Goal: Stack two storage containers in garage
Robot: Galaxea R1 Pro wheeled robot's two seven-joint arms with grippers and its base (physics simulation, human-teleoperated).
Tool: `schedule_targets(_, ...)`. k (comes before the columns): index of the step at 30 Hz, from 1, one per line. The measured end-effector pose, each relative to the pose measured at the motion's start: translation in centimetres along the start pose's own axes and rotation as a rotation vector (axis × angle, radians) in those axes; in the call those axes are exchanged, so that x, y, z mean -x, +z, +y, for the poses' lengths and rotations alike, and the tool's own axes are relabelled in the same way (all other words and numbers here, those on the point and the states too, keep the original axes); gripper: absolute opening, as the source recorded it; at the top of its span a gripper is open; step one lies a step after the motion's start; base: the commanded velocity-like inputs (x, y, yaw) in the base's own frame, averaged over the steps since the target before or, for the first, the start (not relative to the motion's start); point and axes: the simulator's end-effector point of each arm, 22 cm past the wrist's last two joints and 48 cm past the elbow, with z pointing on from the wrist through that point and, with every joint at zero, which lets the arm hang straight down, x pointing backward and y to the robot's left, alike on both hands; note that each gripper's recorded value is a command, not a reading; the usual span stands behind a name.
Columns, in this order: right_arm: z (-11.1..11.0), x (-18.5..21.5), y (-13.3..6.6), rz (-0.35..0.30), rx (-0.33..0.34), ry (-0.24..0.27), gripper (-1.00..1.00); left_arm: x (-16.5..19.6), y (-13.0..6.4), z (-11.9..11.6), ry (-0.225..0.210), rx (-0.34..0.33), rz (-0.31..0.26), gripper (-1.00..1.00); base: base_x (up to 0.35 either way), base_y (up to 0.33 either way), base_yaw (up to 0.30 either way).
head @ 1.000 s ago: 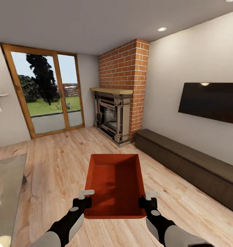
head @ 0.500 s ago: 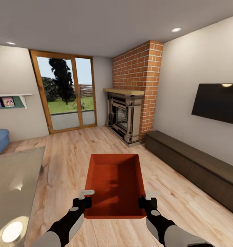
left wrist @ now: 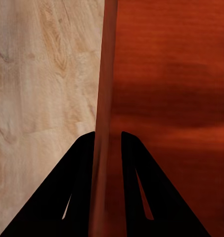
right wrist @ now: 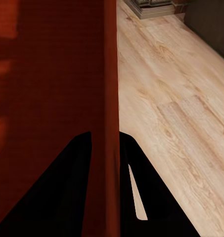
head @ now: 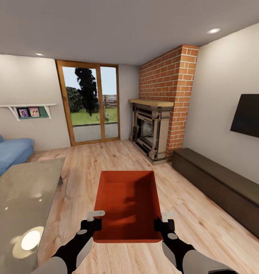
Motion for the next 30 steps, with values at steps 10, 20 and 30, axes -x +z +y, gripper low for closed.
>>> schedule_targets(10, 0.03, 0.31, -0.08, -0.005, 0.001, -0.001, -1.0, 0.28, -0.1, 0.04, -0.002, -0.003, -0.005, -1.0, 0.0, -0.278, 0.26)
schedule_targets(20, 0.04, 0.58, -0.16, -0.01, 0.001, -0.001, -1.0, 0.53, -0.2, 0.05, -0.003, -0.004, -0.01, -1.0, 0.0, -0.278, 0.262)
schedule_targets(30, 0.03, 0.82, -0.23, -0.014, 0.001, -0.001, -1.0, 0.76, -0.29, 0.04, -0.003, -0.004, -0.014, -1.0, 0.0, -0.278, 0.263)
